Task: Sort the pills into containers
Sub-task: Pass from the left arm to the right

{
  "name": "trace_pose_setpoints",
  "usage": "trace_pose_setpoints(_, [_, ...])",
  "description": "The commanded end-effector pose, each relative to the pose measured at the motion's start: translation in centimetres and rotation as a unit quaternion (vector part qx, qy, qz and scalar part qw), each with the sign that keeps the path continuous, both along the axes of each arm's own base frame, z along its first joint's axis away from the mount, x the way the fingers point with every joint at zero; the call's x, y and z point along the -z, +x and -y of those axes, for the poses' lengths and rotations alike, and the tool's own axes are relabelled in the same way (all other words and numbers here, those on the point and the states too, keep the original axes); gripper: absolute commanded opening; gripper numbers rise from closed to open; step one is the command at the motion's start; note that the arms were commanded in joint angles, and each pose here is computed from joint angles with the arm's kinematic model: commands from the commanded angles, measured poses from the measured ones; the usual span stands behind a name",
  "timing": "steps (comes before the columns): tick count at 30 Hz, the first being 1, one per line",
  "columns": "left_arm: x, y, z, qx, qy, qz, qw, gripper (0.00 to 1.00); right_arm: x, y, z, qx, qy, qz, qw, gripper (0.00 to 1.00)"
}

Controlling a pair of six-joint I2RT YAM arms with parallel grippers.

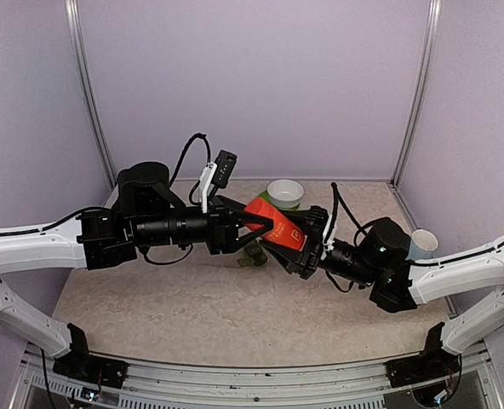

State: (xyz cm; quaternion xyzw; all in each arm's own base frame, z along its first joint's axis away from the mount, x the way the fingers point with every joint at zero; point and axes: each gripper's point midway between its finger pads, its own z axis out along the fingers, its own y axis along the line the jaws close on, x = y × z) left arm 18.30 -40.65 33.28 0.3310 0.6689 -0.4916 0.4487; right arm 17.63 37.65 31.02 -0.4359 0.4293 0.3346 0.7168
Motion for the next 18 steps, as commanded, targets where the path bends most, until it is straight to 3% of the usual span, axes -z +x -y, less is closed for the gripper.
trace_pose_setpoints(1, [-3.6,-0.2,0.2,0.003,-0.046,0.022,0.999,0.33,-0.7,0.2,-0.1,0.002,0.013,0.012,1.000,0.54])
trace_pose_setpoints(5, [-3.3,0.0,0.2,-0.002,-0.044,0.020,0.999,0.35,-0.7,0.1,-0.2,-0.001,0.015,0.012,1.000,0.37])
trace_pose_setpoints(7, [-3.2,0.1,0.2,-0.004,-0.043,0.021,0.999,0.39,-0.6,0.2,-0.1,0.000,0.014,0.011,1.000,0.34])
trace_pose_setpoints(9, [-3.1,0.2,0.2,-0.006,-0.040,0.024,0.999,0.49,-0.7,0.1,-0.1,-0.001,0.013,0.007,1.000,0.33])
trace_pose_setpoints(14, [-3.7,0.2,-1.2,-0.022,-0.028,0.068,0.997,0.96,-0.6,-0.6,-0.2,-0.031,-0.002,-0.037,0.999,0.29])
trace_pose_setpoints(18, [-4.3,-0.7,-2.8,-0.009,-0.024,0.133,0.991,0.99,-0.2,-2.0,-0.8,-0.091,-0.027,-0.091,0.991,0.27])
